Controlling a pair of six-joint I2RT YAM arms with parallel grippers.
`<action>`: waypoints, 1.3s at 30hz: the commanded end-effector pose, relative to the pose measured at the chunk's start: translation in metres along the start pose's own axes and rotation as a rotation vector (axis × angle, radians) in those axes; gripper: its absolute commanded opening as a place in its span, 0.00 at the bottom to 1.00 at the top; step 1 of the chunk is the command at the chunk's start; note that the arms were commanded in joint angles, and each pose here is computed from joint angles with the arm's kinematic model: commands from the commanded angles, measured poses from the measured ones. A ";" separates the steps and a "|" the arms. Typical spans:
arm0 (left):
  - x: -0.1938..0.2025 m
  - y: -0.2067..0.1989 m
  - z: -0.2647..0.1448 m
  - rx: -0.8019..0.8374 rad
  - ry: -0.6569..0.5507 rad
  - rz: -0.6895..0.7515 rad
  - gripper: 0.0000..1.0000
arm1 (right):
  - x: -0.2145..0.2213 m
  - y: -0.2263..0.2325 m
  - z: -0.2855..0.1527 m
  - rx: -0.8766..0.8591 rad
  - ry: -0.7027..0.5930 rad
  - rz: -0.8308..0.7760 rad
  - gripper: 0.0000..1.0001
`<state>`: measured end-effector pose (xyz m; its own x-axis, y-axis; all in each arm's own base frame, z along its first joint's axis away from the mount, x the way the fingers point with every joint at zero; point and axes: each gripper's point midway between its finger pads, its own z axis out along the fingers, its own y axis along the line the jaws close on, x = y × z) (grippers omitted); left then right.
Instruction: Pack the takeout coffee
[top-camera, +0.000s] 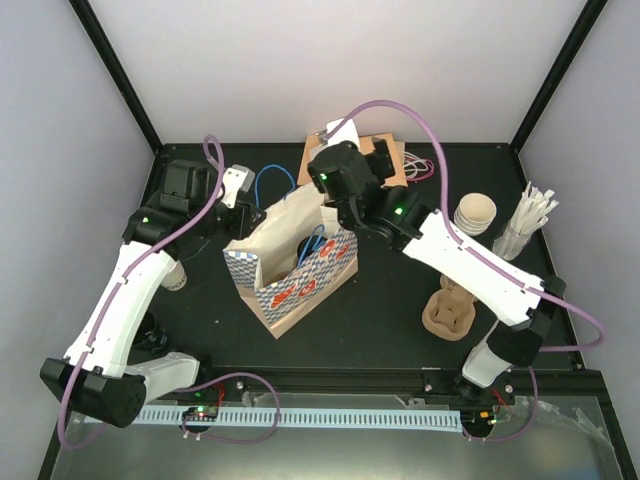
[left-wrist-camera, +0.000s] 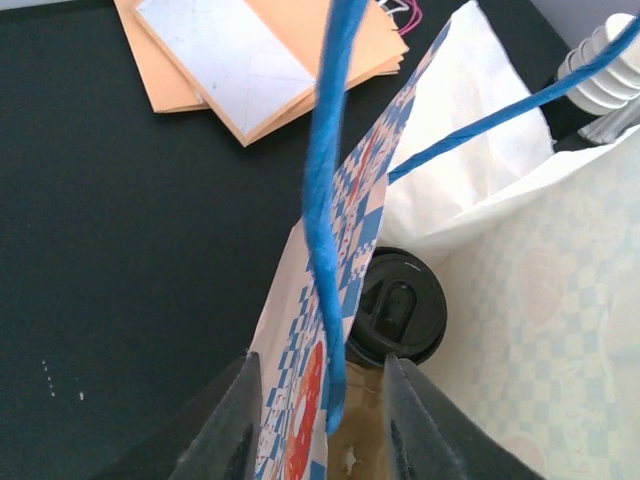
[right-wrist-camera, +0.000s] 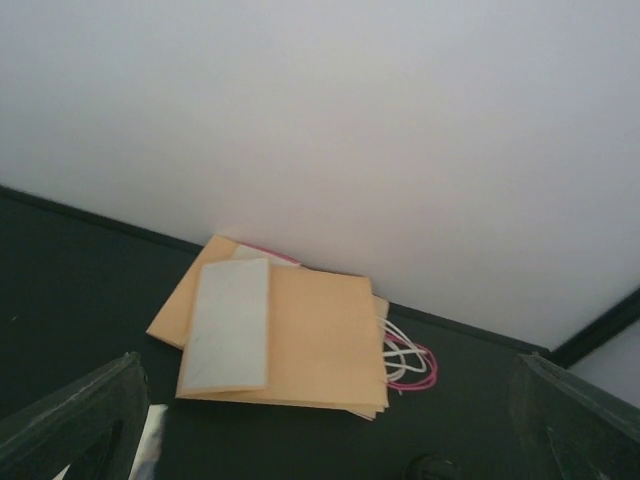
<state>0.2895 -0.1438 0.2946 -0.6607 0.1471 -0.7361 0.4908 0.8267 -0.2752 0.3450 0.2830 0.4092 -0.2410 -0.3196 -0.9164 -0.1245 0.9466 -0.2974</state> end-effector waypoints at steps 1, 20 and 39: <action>-0.010 0.003 -0.002 -0.041 -0.007 0.040 0.30 | 0.001 -0.061 -0.004 0.148 0.011 0.118 1.00; -0.032 0.008 -0.005 -0.075 -0.051 -0.016 0.02 | 0.064 -0.081 0.001 0.145 0.099 -0.027 1.00; -0.061 0.066 0.029 -0.210 -0.017 -0.148 0.02 | 0.066 -0.077 -0.013 0.287 0.003 -0.195 1.00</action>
<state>0.3663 -0.1239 0.2894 -0.7279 0.0469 -0.6841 0.2938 0.9228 -0.2493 0.3314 0.1964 0.3613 -0.2694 -0.5277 -0.8055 0.0650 0.8246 -0.5620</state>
